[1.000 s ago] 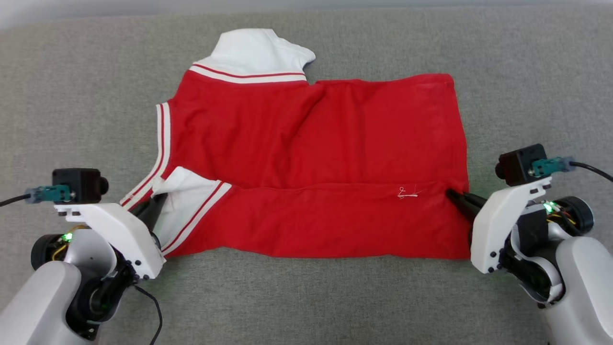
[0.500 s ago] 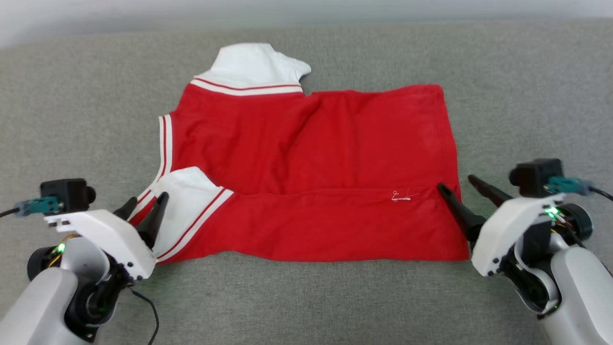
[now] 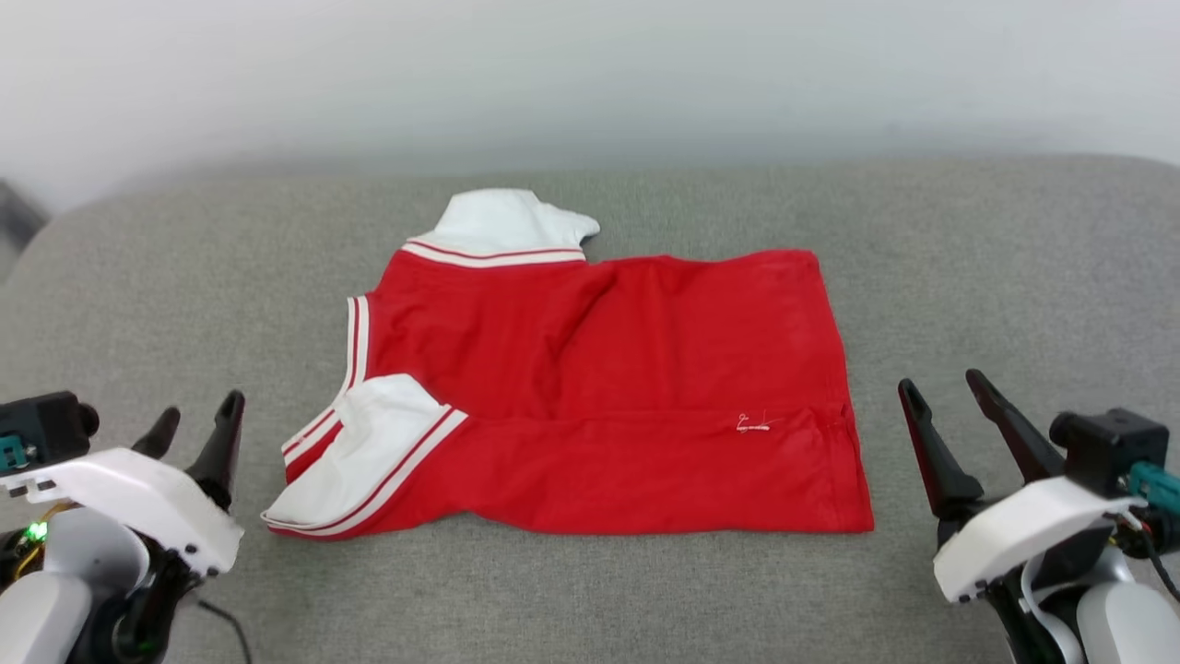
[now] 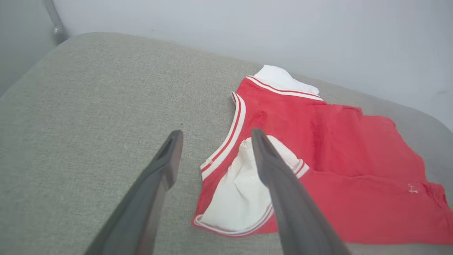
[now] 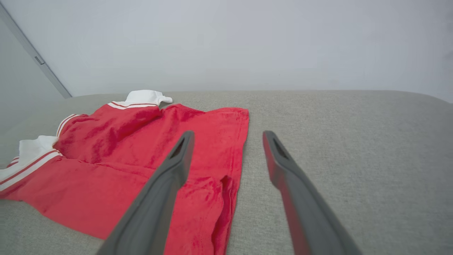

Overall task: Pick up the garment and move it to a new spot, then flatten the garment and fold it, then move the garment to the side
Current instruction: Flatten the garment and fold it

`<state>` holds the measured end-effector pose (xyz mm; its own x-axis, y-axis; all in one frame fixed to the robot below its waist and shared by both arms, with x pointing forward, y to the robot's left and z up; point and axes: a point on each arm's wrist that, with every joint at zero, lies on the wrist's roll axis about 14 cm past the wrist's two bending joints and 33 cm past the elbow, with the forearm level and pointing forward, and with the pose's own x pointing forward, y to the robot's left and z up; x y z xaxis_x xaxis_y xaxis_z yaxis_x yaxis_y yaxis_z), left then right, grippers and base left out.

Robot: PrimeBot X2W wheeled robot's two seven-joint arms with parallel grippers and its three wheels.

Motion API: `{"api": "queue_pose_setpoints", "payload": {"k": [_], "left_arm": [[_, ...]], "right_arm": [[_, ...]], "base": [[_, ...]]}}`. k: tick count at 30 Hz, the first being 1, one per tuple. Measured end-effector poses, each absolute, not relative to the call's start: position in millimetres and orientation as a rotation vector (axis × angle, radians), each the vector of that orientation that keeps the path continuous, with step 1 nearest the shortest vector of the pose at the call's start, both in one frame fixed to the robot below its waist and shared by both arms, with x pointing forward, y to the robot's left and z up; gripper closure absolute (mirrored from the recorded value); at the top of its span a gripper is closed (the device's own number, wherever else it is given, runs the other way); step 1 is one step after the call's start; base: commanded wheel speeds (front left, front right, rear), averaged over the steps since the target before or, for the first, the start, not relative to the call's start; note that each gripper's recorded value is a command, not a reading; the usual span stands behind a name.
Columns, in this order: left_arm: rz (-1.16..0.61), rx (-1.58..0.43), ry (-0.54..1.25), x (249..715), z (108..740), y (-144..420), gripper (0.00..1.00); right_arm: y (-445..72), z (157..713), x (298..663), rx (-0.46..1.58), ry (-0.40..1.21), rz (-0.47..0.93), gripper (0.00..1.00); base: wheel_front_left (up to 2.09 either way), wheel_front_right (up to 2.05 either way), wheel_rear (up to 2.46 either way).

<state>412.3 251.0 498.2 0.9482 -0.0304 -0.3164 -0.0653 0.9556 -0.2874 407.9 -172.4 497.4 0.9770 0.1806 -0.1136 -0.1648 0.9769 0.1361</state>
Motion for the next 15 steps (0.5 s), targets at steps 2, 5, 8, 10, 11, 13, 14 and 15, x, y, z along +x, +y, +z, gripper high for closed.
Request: {"api": "queue_pose_setpoints", "payload": {"k": [2, 5, 8, 10, 11, 13, 14, 15], "left_arm": [[-0.017, -0.272, 0.358, 405, 500, 250, 0.0], [-0.086, -0.227, 0.457, 394, 496, 245, 0.0], [-0.151, -0.185, 0.588, 382, 483, 239, 0.0], [-0.188, -0.164, 0.672, 375, 472, 234, 0.0], [-0.198, -0.152, 0.712, 372, 466, 234, 0.0], [-0.216, -0.15, 0.784, 370, 456, 232, 0.0], [-0.222, -0.15, 0.818, 370, 451, 231, 0.0], [-0.226, -0.149, 0.849, 370, 446, 231, 0.0]], "right_arm": [[-173, 506, 402, 0.126, 0.097, 0.165, 0.0], [-174, 511, 391, 0.117, 0.083, 0.154, 0.0], [-173, 516, 383, 0.115, 0.073, 0.149, 0.0], [-172, 518, 380, 0.114, 0.067, 0.147, 0.0], [-171, 519, 379, 0.112, 0.066, 0.148, 0.0], [-169, 522, 378, 0.115, 0.06, 0.147, 0.0], [-169, 522, 378, 0.12, 0.059, 0.145, 0.0], [-168, 522, 378, 0.125, 0.059, 0.144, 0.0]], "base": [[0.0, 0.0, 0.0], [0.0, 0.0, 0.0], [0.0, 0.0, 0.0], [0.0, 0.0, 0.0], [0.0, 0.0, 0.0], [0.0, 0.0, 0.0], [0.0, 0.0, 0.0], [0.0, 0.0, 0.0]]}}
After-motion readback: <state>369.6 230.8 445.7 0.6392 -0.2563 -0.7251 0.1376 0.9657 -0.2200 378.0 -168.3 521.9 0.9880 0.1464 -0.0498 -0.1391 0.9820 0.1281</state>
